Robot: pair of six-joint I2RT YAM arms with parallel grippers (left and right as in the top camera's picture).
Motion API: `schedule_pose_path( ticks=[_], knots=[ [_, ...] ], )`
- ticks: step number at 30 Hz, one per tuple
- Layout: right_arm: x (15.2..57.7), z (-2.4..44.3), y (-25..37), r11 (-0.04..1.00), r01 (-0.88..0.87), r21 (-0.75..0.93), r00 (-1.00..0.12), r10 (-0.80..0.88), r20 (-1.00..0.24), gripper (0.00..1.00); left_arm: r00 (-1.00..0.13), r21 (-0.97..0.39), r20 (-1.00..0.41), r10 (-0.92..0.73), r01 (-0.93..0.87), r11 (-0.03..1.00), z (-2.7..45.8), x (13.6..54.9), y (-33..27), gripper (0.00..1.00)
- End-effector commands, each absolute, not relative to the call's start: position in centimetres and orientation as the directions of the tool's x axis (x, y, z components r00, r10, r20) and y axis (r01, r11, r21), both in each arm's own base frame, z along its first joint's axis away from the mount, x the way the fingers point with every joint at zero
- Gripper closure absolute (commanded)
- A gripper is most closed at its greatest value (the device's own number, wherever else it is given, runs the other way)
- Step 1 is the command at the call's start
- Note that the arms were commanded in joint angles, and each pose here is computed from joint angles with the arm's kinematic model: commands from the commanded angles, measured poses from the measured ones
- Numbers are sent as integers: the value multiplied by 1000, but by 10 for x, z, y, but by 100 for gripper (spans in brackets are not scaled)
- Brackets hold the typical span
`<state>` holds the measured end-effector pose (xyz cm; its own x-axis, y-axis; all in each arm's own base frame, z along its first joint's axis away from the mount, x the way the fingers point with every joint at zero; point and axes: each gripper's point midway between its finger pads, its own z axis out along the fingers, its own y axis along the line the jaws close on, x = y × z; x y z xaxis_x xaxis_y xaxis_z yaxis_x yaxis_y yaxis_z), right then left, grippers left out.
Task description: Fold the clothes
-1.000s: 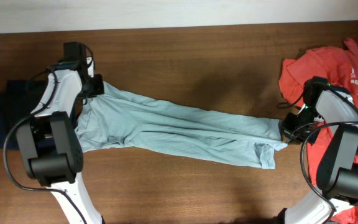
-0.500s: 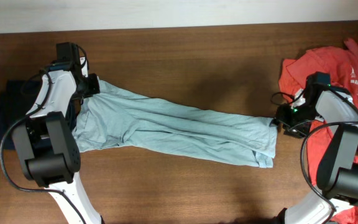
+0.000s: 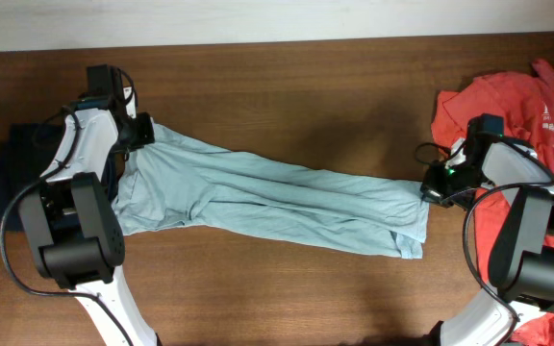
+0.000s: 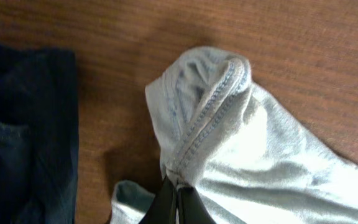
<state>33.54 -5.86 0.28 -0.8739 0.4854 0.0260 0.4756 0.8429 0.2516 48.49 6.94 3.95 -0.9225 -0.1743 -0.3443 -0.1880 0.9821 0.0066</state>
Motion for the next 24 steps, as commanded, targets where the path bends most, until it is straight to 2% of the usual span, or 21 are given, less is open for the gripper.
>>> schedule_pose_path(
  ticks=[1, 8, 12, 13, 14, 15, 17, 18, 21, 24],
  knots=[
    [346, 9, -80, 822, 508, 258, -848, 530, -17, 96, -885, -14, -427, -186, -199, 980, 60, 503, 74, 100],
    [366, 12, -85, 822, 485, 299, -842, 531, -94, 96, -829, -166, -531, -177, -103, 981, 77, 534, 48, 100],
    [382, 18, -80, 815, 450, 365, -839, 526, -140, 96, -803, -172, -570, -173, -90, 981, 84, 544, 48, 98],
    [383, 19, -78, 813, 446, 375, -839, 525, -141, 93, -801, -171, -574, -173, -89, 981, 84, 544, 48, 91],
    [383, 19, -77, 812, 441, 382, -841, 522, -140, 82, -800, -171, -574, -173, -89, 981, 85, 544, 48, 80],
    [381, 19, -78, 819, 432, 379, -848, 512, -139, 61, -800, -171, -574, -172, -89, 981, 85, 544, 48, 66],
    [377, 20, -78, 823, 428, 374, -855, 502, -126, 42, -801, -171, -573, -173, -90, 981, 85, 544, 48, 47],
    [373, 20, -79, 823, 431, 370, -859, 500, -111, 34, -804, -172, -568, -176, -93, 981, 87, 543, 50, 34],
    [362, 19, -82, 811, 454, 368, -857, 510, -66, 24, -810, -173, -557, -182, -102, 980, 93, 541, 53, 28],
    [342, 19, -72, 804, 446, 393, -877, 480, 13, 22, -823, -169, -537, -183, -107, 980, 109, 537, 57, 27]
  ],
)
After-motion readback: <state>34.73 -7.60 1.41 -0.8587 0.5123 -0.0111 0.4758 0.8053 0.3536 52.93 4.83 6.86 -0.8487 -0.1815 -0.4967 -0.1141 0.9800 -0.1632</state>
